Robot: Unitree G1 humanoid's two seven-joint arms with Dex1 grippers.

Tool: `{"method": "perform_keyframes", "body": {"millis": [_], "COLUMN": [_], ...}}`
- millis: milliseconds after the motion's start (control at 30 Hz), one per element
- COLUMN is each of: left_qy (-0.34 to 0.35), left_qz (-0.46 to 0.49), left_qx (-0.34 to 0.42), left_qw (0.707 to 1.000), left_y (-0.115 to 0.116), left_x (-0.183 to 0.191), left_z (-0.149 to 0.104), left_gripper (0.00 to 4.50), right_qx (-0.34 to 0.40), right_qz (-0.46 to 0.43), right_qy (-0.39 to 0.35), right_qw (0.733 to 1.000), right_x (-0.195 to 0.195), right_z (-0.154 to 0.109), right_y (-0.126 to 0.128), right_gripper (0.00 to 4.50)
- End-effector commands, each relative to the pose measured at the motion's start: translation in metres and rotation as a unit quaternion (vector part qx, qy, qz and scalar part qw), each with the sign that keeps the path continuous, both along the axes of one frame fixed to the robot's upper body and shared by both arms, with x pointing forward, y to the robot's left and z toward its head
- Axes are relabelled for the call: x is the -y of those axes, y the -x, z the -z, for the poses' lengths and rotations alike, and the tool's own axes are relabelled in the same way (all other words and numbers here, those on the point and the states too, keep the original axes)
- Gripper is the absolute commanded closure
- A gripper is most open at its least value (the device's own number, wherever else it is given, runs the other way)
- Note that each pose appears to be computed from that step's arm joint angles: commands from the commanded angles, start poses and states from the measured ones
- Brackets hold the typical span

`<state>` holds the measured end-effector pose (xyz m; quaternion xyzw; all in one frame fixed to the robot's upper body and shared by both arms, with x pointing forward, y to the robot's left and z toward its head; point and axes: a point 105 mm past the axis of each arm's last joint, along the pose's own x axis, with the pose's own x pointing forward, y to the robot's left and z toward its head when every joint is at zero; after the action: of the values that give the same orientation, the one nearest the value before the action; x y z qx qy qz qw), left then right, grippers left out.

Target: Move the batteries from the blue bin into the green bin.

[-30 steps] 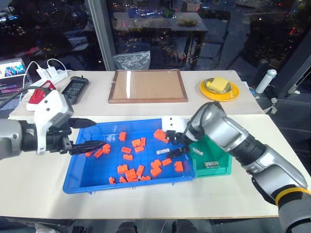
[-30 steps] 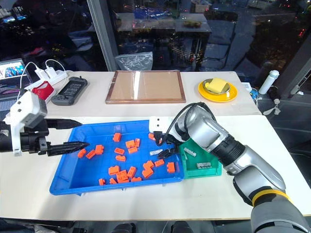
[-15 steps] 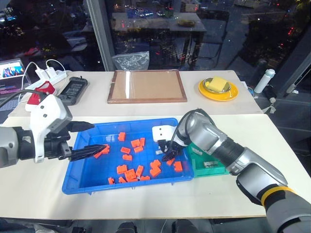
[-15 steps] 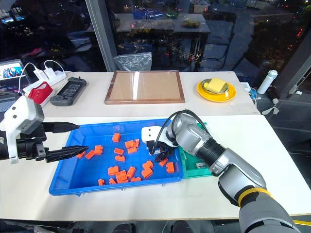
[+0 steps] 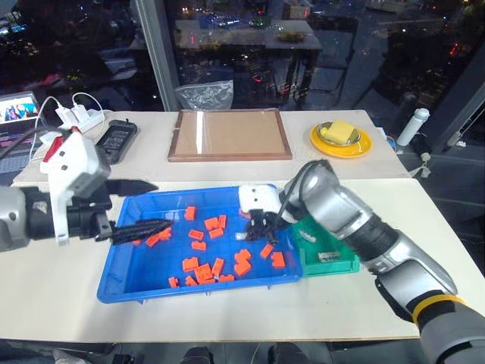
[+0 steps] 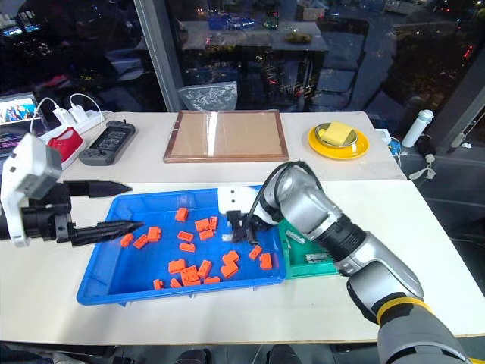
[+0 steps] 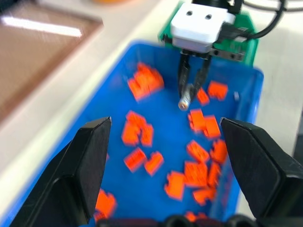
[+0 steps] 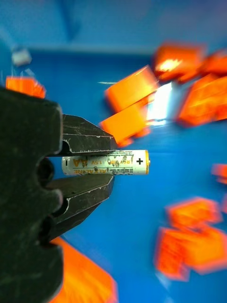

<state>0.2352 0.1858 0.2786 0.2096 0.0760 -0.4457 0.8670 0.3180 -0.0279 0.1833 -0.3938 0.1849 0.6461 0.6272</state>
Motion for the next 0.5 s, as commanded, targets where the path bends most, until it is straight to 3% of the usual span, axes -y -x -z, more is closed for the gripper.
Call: {"method": "perform_keyframes", "body": {"millis": [33, 167, 267, 500], "left_qy": [0.010, 0.027, 0.053, 0.057], "left_qz": [0.020, 0.064, 0.104, 0.148], "left_qx": [0.016, 0.006, 0.005, 0.004], "left_qw": [1.000, 0.998, 0.993, 0.987], "left_y": [-0.008, -0.010, -0.017, -0.034], "left_x": [0.006, 0.019, 0.037, 0.057], "left_z": [-0.004, -0.003, -0.003, -0.008], "left_gripper": [0.55, 0.55, 0.55, 0.55], "right_qx": [0.035, 0.070, 0.082, 0.055], "right_qz": [0.032, 0.112, 0.173, 0.247], "right_qy": [-0.049, -0.060, -0.042, 0.019], "right_qw": [0.998, 0.989, 0.981, 0.967], "right_x": [0.025, 0.073, 0.107, 0.141], "right_z": [-0.050, -0.078, -0.082, -0.046], "right_y": [-0.003, -0.015, -0.018, -0.015], "right_gripper": [4.23, 4.23, 4.23, 4.23]}}
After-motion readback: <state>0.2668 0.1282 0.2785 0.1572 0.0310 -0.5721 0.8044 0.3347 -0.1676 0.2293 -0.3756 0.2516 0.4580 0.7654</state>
